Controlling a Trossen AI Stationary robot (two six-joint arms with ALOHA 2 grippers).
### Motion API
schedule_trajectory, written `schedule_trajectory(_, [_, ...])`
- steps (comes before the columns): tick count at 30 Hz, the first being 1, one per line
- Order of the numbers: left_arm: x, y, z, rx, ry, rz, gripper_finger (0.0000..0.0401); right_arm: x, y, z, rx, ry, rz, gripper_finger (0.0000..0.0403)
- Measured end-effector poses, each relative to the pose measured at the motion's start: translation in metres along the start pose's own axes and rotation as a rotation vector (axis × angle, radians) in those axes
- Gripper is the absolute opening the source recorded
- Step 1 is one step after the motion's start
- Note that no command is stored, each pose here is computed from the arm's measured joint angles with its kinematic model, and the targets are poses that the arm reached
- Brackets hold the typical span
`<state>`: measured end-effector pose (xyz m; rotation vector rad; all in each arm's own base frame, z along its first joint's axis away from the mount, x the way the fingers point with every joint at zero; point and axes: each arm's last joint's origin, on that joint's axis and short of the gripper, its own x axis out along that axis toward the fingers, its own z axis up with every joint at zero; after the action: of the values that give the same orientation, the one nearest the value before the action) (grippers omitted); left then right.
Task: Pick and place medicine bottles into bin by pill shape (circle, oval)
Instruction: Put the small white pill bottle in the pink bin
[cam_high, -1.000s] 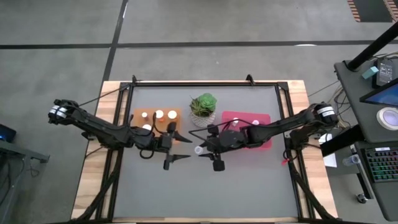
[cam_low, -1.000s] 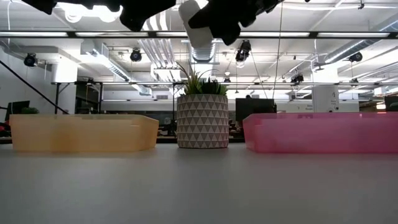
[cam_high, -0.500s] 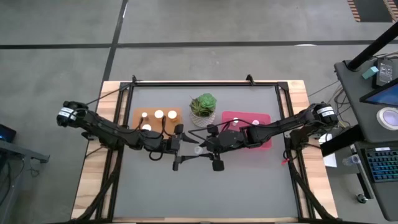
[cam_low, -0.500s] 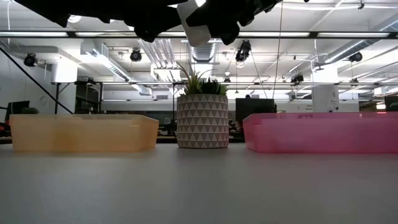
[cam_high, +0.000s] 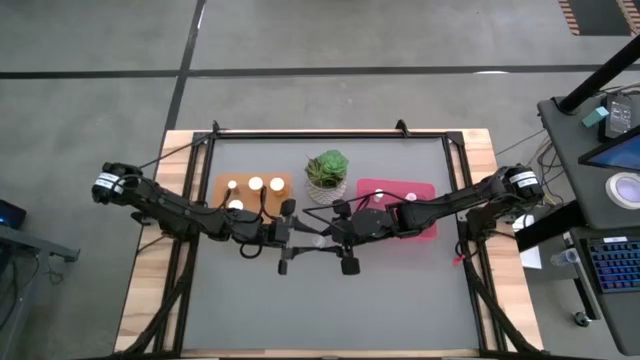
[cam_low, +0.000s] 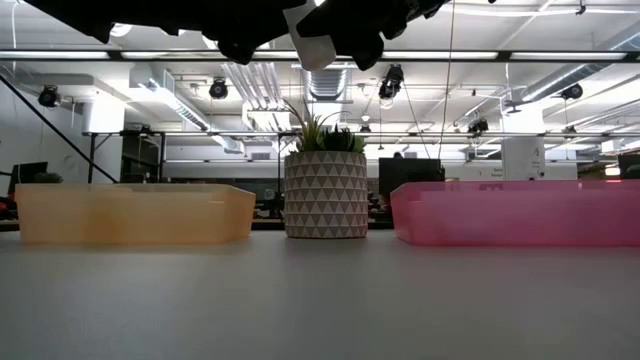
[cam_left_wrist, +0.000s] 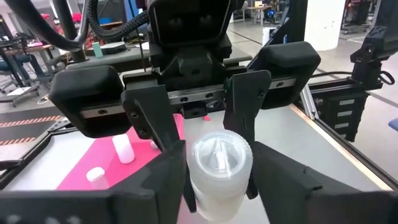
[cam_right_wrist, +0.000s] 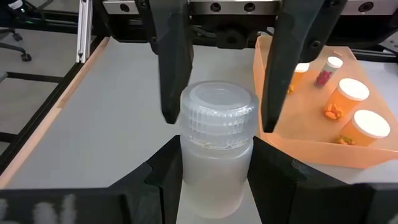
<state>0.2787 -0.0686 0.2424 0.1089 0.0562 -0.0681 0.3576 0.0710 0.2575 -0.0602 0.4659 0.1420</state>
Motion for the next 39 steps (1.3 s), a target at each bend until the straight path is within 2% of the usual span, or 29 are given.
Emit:
schedule_trajectory(6, [0.0,0.0,0.0,0.001,0.001,0.0,0.0119,0.0,0.0,0.0,0.0,0.001,-0.002,0.0146])
schedule_trajectory(16, [-0.002,0.001,-0.003,0.021,0.02,0.043,0.0125,-0.003,-0.001,-0.001,0.021,0.025,-0.012,0.0214])
schedule_trajectory(23, [-0.008,0.007,-0.02,0.008,0.187,0.228,0.0125,-0.028,-0.008,0.002,0.065,0.09,-0.224,0.0227])
schedule_trajectory(26, [-0.012,0.009,-0.029,-0.005,0.285,0.318,0.0125,-0.041,-0.01,0.003,0.076,0.097,-0.276,0.0223])
schedule_trajectory(31, [-0.022,0.014,-0.036,-0.044,0.389,0.435,0.0125,-0.058,-0.011,-0.002,0.1,0.079,-0.29,0.0219])
schedule_trajectory(39, [-0.049,0.022,-0.039,-0.125,0.419,0.603,0.0125,-0.072,-0.012,-0.016,0.129,0.02,-0.288,0.0219])
